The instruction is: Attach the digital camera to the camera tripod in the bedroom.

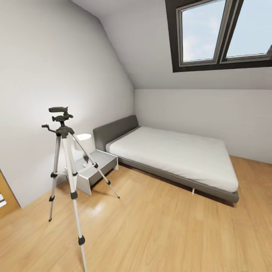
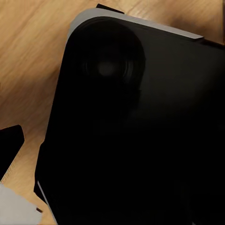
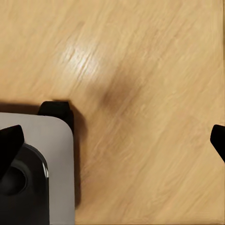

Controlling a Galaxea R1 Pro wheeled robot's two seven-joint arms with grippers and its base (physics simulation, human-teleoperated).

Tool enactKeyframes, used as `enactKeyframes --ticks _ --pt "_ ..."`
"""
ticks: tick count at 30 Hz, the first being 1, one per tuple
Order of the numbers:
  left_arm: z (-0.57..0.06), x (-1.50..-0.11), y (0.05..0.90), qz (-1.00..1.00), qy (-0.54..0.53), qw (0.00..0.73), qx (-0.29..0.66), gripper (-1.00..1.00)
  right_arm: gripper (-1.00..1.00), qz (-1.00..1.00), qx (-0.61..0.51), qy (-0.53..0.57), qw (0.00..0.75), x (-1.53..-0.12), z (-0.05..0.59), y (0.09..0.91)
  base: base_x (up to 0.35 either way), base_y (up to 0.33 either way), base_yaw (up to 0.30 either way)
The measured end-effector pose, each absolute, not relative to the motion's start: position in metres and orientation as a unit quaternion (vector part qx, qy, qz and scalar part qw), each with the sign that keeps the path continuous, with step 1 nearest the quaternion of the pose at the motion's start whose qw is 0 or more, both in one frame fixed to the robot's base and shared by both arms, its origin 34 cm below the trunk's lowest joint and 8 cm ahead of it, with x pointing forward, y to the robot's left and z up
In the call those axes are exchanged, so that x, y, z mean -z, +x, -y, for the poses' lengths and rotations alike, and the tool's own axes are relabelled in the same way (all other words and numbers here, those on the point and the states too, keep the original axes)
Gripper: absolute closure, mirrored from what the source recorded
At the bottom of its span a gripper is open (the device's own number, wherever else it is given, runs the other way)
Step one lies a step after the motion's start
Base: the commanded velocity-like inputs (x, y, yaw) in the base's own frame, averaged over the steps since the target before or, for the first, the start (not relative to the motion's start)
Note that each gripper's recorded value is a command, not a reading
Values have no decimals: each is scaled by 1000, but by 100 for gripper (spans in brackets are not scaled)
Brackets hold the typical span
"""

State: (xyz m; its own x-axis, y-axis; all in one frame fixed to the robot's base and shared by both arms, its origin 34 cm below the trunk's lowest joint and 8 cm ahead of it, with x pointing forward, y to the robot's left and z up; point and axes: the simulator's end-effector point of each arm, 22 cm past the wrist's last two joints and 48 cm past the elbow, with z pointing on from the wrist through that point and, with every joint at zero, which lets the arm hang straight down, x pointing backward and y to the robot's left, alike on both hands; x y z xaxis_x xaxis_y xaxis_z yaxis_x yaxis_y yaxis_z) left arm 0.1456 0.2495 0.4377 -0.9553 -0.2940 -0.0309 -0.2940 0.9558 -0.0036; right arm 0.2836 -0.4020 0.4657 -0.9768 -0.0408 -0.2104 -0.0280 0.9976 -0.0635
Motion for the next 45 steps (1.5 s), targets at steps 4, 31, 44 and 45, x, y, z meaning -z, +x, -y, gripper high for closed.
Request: enactKeyframes --ticks 4,31,44,45 --pt "-249 -438 146 -989 -149 16 0 -100 -100 -994 30 -13 108 -466 401 284 0 -1 -283" --pt "-246 -438 146 -989 -146 16 2 -100 -100 -994 19 -16 103 -462 384 280 94 0 -293" --pt "-246 -438 146 -989 -145 16 2 -100 -100 -994 15 -17 103 -461 379 280 318 0 -294" --pt "-246 -438 146 -989 -145 16 2 -100 -100 -994 15 -17 103 -461 378 280 322 0 -294"
